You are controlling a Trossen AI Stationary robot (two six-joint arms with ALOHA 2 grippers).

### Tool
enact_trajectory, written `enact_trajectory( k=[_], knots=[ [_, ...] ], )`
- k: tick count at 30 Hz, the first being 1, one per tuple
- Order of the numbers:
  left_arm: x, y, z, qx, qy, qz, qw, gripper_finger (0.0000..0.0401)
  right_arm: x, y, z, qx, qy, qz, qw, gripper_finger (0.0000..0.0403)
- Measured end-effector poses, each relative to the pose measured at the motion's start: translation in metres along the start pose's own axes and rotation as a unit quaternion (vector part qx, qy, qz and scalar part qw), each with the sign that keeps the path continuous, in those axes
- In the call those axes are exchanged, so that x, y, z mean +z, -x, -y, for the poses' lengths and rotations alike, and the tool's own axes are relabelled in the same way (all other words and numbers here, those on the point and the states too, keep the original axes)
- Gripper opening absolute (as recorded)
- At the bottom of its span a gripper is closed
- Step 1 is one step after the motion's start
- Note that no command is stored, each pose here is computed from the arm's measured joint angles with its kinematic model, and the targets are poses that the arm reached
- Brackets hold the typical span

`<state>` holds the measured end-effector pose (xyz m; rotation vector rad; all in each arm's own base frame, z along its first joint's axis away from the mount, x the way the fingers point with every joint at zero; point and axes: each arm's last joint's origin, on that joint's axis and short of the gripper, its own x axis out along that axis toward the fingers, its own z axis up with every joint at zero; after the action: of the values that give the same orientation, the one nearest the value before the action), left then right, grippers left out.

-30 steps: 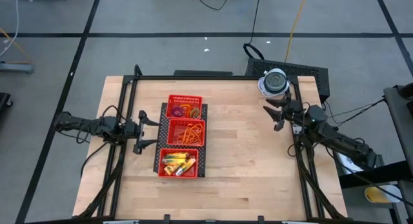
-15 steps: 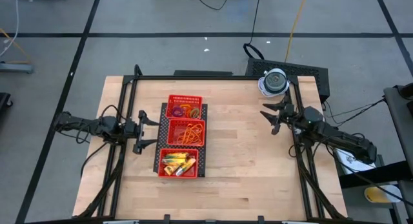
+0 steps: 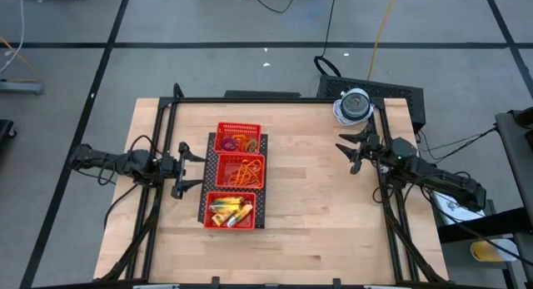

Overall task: Pick & Place Office Desk Supplies
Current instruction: Return to Home Position

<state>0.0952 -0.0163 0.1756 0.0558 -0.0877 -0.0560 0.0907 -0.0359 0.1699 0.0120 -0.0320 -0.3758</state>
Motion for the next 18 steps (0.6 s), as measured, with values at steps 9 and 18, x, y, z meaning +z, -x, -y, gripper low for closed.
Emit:
enact_trajectory(
  k=[9,18],
  knots=[
    [0.0,0.0,0.0,0.0,-0.001,0.0,1.0,0.0324,-0.0002,0.0,0.0,0.0,0.0,-0.001,1.0,0.0167],
    [0.0001,0.0,0.0,0.0,-0.001,0.0,1.0,0.0324,-0.0003,0.0,0.0,0.0,0.0,-0.001,1.0,0.0165]
  ],
)
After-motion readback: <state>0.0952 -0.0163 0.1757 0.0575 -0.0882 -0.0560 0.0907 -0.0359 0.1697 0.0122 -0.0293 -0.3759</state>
